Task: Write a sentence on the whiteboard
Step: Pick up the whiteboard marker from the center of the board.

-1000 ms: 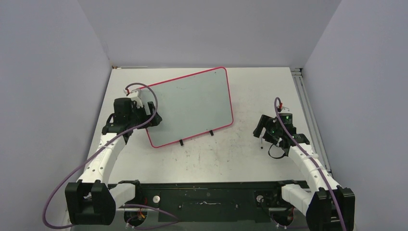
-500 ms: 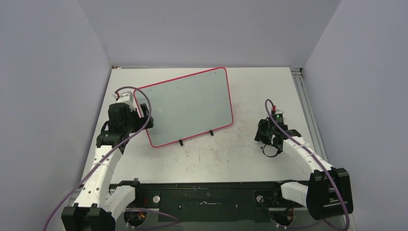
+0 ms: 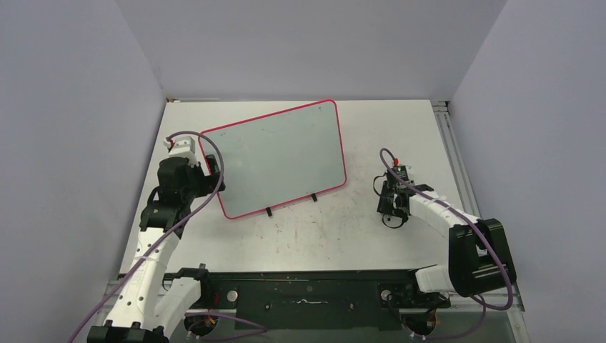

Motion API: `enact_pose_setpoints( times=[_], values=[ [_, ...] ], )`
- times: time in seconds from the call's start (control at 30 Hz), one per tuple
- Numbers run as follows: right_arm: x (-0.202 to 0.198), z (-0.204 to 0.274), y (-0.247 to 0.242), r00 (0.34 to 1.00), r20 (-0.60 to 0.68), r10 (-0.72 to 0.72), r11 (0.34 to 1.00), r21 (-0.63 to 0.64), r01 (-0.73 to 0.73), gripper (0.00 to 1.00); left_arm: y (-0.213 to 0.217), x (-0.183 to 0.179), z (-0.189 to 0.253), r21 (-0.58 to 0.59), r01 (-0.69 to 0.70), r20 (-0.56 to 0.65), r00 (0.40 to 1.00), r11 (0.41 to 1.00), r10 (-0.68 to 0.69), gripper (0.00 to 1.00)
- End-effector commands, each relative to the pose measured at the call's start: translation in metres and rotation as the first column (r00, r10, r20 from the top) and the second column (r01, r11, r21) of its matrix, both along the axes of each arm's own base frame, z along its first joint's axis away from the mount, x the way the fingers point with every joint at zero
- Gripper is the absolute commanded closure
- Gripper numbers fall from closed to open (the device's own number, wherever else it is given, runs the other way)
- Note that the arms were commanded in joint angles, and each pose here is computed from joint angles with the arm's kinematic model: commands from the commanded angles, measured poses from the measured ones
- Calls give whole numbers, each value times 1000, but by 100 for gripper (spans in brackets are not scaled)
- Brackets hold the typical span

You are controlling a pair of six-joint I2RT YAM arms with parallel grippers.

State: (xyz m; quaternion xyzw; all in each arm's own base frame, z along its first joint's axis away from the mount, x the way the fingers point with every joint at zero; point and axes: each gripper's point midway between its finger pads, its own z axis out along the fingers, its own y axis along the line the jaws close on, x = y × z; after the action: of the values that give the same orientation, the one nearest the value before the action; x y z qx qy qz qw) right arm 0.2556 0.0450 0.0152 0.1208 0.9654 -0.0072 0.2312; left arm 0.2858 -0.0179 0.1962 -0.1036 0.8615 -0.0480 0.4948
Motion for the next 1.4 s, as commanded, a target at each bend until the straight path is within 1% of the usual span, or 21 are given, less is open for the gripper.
enact_pose_setpoints(
  times=[0.0,0.2,0.37,0.5,0.57,0.67,0.73,0.8,0.9,0.97,1.0,1.03,1.1,1.13,1.2,1.27,1.33,1.37],
  values=[
    [23,12,-1,999,54,-7,1000,-18,8,65,-5,3,12,21,29,55,998,999,-30,6],
    [25,5,3,1000,28,5,1000,23,-6,73,-10,1,17,43,52,72,996,998,-55,6],
    [22,-2,-1,1000,3,1,1000,26,-1,79,-12,-1,23,53,55,97,993,997,-60,6],
    [20,-8,1,1000,-17,13,999,43,-12,89,-20,-3,29,61,89,123,988,994,-96,6],
    [20,-6,6,999,-17,29,997,68,-28,94,-27,-5,33,71,119,139,982,990,-128,6],
    [19,2,15,998,-7,62,992,107,-61,95,-45,-10,41,94,193,175,963,977,-207,7],
    [17,11,24,995,4,101,986,130,-100,95,-60,-16,47,114,256,209,938,960,-275,7],
    [11,22,35,989,10,150,976,158,-150,95,-79,-25,54,138,339,236,901,931,-363,7],
    [-1,39,58,973,20,231,952,204,-230,95,-114,-42,57,178,489,250,817,854,-520,7],
    [-12,49,76,955,25,297,924,244,-294,95,-142,-56,53,203,603,239,733,771,-637,7],
    [-19,52,85,945,23,327,908,269,-321,95,-156,-64,51,208,661,231,683,721,-693,7],
    [-26,55,93,933,20,359,889,299,-348,95,-172,-74,46,222,724,211,618,653,-757,7],
    [-40,62,109,911,16,412,853,345,-391,95,-202,-97,35,234,833,181,469,501,-864,7],
    [-47,65,117,897,17,441,833,365,-417,95,-213,-107,29,238,865,169,411,442,-896,7],
    [-64,73,133,865,13,501,788,406,-462,95,-229,-124,20,260,900,152,319,349,-935,7],
    [-84,80,150,825,12,566,730,458,-507,95,-240,-140,12,286,919,136,243,273,-960,7],
    [-105,88,169,780,23,626,661,515,-545,95,-248,-155,3,311,928,117,175,204,-978,7],
    [-118,92,180,747,29,664,616,545,-569,95,-253,-165,-2,325,931,104,140,167,-985,7]
  ],
)
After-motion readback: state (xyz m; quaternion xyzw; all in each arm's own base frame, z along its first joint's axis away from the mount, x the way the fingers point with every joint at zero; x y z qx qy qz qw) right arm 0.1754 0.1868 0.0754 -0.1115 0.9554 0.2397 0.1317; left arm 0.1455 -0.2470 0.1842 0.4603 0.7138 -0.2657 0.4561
